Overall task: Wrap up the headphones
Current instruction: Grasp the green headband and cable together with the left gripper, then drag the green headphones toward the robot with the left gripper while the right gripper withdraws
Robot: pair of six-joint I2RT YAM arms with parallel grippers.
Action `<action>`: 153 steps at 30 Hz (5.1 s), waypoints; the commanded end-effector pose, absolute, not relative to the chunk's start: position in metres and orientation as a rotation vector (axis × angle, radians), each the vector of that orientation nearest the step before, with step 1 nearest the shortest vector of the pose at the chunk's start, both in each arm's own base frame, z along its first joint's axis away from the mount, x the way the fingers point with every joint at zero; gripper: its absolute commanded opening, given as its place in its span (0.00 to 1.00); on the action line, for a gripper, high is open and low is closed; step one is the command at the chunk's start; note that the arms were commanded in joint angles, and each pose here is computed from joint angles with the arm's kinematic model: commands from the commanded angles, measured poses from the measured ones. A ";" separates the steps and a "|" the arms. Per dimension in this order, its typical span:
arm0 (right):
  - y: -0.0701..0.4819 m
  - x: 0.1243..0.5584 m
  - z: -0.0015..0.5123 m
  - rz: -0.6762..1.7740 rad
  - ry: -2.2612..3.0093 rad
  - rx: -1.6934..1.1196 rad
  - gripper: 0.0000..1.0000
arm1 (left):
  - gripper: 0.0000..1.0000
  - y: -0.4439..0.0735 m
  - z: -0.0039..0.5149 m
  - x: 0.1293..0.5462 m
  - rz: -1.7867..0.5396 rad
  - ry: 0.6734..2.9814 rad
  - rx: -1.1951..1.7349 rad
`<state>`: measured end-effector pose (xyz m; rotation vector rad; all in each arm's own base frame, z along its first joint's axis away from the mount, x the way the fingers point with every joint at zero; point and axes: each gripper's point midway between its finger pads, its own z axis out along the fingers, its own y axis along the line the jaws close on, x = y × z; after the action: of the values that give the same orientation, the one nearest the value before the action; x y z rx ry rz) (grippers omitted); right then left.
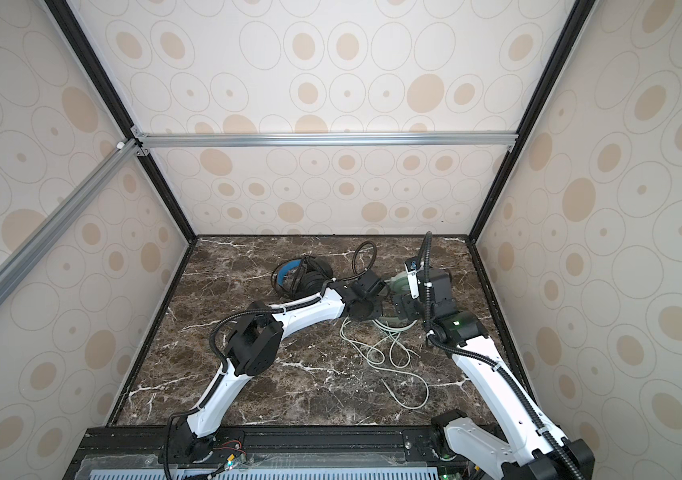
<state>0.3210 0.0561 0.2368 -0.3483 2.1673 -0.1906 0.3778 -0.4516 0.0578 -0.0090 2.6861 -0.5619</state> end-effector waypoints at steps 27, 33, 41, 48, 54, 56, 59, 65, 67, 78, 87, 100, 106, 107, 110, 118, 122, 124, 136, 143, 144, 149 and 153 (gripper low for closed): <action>0.061 0.339 0.236 -0.108 2.189 -0.198 1.00 | 0.14 -0.407 0.053 0.385 -0.116 2.629 0.798; 0.061 0.342 0.239 -0.094 2.198 -0.204 1.00 | 0.35 -0.408 0.062 0.384 -0.152 2.657 0.646; 0.054 0.341 0.240 -0.092 2.213 -0.205 1.00 | 0.40 -0.411 0.067 0.359 -0.211 2.703 0.540; 0.054 0.338 0.241 -0.080 2.216 -0.217 1.00 | 0.44 -0.414 0.081 0.354 -0.278 2.684 0.478; 0.052 0.331 0.241 -0.087 2.220 -0.231 1.00 | 0.21 -0.418 0.084 0.351 -0.317 2.695 0.449; 0.052 0.329 0.240 -0.089 2.221 -0.236 1.00 | 0.15 -0.419 0.085 0.351 -0.325 2.684 0.441; 0.051 0.326 0.241 -0.093 2.223 -0.242 1.00 | 0.15 -0.417 0.083 0.352 -0.305 2.684 0.437; 0.049 0.323 0.245 -0.100 2.218 -0.241 1.00 | 0.21 -0.413 0.070 0.350 -0.244 2.695 0.449; 0.050 0.324 0.245 -0.091 2.218 -0.232 1.00 | 0.22 -0.413 0.066 0.349 -0.229 2.694 0.460; 0.048 0.320 0.258 -0.089 2.201 -0.231 1.00 | 0.00 -0.426 0.119 0.360 -0.316 2.533 0.545; 0.072 0.314 0.299 0.108 2.028 -0.306 1.00 | 0.00 -0.427 0.211 0.361 -0.433 2.279 0.685; 0.112 0.310 0.352 0.362 1.864 -0.490 1.00 | 0.00 -0.384 0.262 0.327 -0.426 2.112 0.912; 0.113 0.322 0.332 0.394 1.938 -0.445 1.00 | 0.00 -0.361 0.283 0.312 -0.481 2.074 0.882; 0.113 0.323 0.330 0.397 1.942 -0.437 1.00 | 0.00 -0.359 0.277 0.310 -0.469 2.099 0.893; 0.110 0.328 0.324 0.373 1.963 -0.416 1.00 | 0.00 -0.342 0.244 0.302 -0.365 2.209 0.927; 0.109 0.337 0.315 0.375 1.978 -0.390 0.99 | 0.00 -0.276 0.194 0.286 -0.296 2.385 0.737; 0.111 0.343 0.313 0.384 1.981 -0.385 0.98 | 0.00 -0.256 0.170 0.274 -0.331 2.473 0.607; 0.113 0.346 0.312 0.394 1.983 -0.383 0.98 | 0.00 -0.242 0.160 0.273 -0.340 2.510 0.513; 0.119 0.356 0.309 0.424 1.979 -0.393 0.98 | 0.13 -0.166 0.073 0.286 -0.155 2.695 0.171; 0.116 0.354 0.309 0.398 1.976 -0.398 0.98 | 0.22 -0.153 0.043 0.290 -0.021 2.757 0.070; 0.116 0.354 0.309 0.396 1.976 -0.401 0.98 | 0.25 -0.152 0.038 0.289 -0.017 2.764 0.059; 0.116 0.355 0.307 0.392 1.979 -0.404 0.97 | 0.51 -0.157 0.031 0.290 -0.060 2.770 0.016; 0.117 0.357 0.307 0.395 1.978 -0.404 0.98 | 0.59 -0.155 0.039 0.287 -0.048 2.783 -0.017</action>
<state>0.3543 0.1182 0.3051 -0.3993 1.9948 0.4030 0.2859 -0.1606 0.0331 0.0523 2.7840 -0.0722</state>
